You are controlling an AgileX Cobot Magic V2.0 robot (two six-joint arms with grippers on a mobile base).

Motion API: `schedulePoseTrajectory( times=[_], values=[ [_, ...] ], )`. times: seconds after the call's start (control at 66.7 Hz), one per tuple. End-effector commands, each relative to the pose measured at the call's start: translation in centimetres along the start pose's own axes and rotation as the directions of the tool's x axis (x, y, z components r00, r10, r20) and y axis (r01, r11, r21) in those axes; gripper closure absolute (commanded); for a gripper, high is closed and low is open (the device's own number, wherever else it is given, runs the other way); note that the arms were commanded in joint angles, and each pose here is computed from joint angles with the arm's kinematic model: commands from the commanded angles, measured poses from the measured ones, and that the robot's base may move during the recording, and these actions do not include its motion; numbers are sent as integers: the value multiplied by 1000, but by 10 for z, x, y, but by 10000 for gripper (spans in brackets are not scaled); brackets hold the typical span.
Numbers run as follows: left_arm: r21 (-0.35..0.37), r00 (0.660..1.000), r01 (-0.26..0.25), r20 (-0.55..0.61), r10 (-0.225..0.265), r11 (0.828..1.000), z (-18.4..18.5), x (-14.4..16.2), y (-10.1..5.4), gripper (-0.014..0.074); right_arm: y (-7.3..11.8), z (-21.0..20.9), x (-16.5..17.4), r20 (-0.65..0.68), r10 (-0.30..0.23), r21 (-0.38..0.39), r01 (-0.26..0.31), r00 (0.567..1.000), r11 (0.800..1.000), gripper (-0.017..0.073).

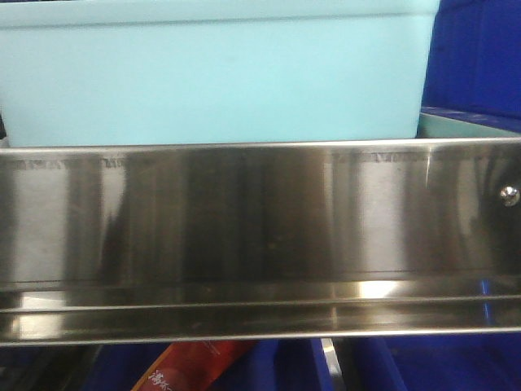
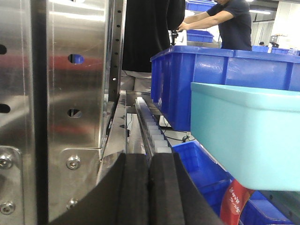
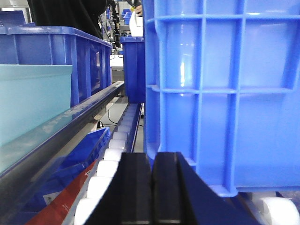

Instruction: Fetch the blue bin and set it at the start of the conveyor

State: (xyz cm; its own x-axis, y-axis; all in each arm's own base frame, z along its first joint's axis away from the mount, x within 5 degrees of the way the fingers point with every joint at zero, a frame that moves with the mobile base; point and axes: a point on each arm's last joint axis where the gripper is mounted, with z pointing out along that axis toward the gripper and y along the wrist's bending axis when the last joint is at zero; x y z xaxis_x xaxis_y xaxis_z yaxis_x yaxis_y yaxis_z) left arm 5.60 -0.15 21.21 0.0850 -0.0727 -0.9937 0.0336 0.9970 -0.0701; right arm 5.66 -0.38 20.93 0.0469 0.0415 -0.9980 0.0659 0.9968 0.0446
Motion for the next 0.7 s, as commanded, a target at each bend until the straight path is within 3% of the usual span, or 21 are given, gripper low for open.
schedulePoseTrajectory(
  times=[0.0, 0.69],
  values=[
    [2, 1000, -4, 17, 4, 1000, 0, -3, 0, 704, 0, 0, -2, 22, -5, 0, 5, 1000, 1000, 721],
    [9, 998, -5, 69, 4, 1000, 0, -7, -1, 704, 0, 0, -3, 38, -5, 0, 5, 999, 1000, 721]
  ],
)
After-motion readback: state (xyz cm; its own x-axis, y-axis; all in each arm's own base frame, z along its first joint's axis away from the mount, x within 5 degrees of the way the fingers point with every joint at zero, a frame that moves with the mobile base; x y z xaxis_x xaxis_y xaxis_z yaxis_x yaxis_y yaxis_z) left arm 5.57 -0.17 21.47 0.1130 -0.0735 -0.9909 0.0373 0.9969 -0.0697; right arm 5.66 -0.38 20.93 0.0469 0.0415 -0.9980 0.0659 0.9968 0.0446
